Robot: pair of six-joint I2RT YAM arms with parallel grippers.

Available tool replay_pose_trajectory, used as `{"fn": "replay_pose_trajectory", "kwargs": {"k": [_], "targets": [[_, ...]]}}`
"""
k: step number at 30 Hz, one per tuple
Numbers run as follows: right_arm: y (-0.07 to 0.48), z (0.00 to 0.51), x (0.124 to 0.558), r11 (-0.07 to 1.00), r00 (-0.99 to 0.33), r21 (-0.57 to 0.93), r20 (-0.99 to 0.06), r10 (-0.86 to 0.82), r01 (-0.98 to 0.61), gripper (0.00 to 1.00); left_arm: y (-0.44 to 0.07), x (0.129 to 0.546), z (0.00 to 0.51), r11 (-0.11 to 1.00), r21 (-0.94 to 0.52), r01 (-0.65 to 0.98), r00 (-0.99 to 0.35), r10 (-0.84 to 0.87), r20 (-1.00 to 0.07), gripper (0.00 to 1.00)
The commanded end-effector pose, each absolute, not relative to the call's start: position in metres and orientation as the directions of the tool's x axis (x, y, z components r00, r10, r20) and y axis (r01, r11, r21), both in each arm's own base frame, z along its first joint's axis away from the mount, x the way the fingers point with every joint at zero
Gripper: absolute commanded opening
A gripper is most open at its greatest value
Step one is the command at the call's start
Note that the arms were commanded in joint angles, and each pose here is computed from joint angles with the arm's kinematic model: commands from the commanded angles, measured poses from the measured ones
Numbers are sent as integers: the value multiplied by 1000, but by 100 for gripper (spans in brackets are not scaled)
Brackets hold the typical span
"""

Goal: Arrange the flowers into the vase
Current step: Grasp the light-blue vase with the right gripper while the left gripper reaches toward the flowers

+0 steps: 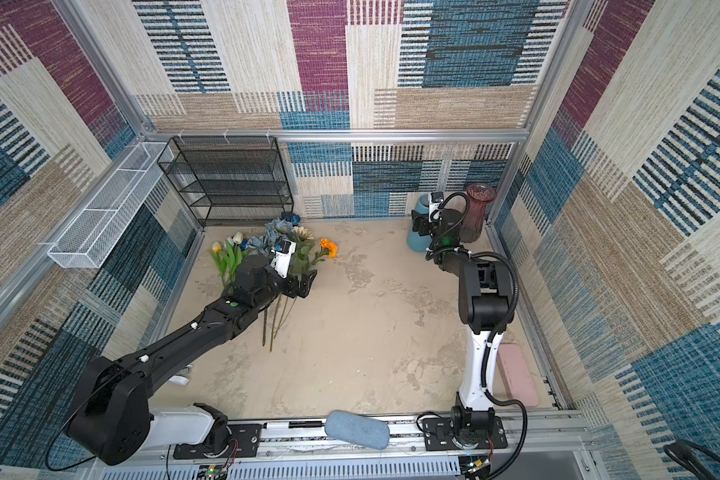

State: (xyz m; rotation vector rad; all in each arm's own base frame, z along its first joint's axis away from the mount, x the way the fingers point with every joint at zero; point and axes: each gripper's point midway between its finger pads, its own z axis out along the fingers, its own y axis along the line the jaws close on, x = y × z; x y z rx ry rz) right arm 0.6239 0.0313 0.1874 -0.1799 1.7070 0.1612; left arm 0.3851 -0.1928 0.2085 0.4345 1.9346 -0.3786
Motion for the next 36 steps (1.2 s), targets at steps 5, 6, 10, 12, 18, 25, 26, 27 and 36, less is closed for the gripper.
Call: {"fn": "replay_pose_trajectory", "kwargs": {"k": [5,6,10,12,18,25,26,27,36], "targets": [[107,256,559,890,27,-65,-998,-59,-451,40,-187,389,215,899,-57,435,-324,97,-941,100],[124,260,543,867,34,-64,-998,-54,-495,39,-185,390,212,905,-59,421,-334,94,-938,99],[197,263,478,759,77,-105,-994,-71,-643,37,-176,393,202,925,-61,375,-367,88,-926,98],[228,259,448,696,90,-123,-992,-83,-707,37,-174,393,198,931,-60,361,-370,84,-925,98],[274,251,377,573,149,-147,-988,-44,-806,37,-169,393,192,937,-51,344,-364,83,-928,97],[285,229,366,536,138,-144,-989,-50,-832,39,-165,399,186,948,-24,317,-395,109,-912,94],[286,227,368,536,133,-140,-990,-52,-833,39,-164,399,185,950,-21,311,-400,111,-910,94],[287,227,369,534,134,-139,-990,-49,-834,40,-163,399,185,952,-16,305,-403,114,-908,93],[288,220,373,542,138,-141,-989,-45,-828,72,-149,402,178,969,30,247,-445,141,-884,93]]}}
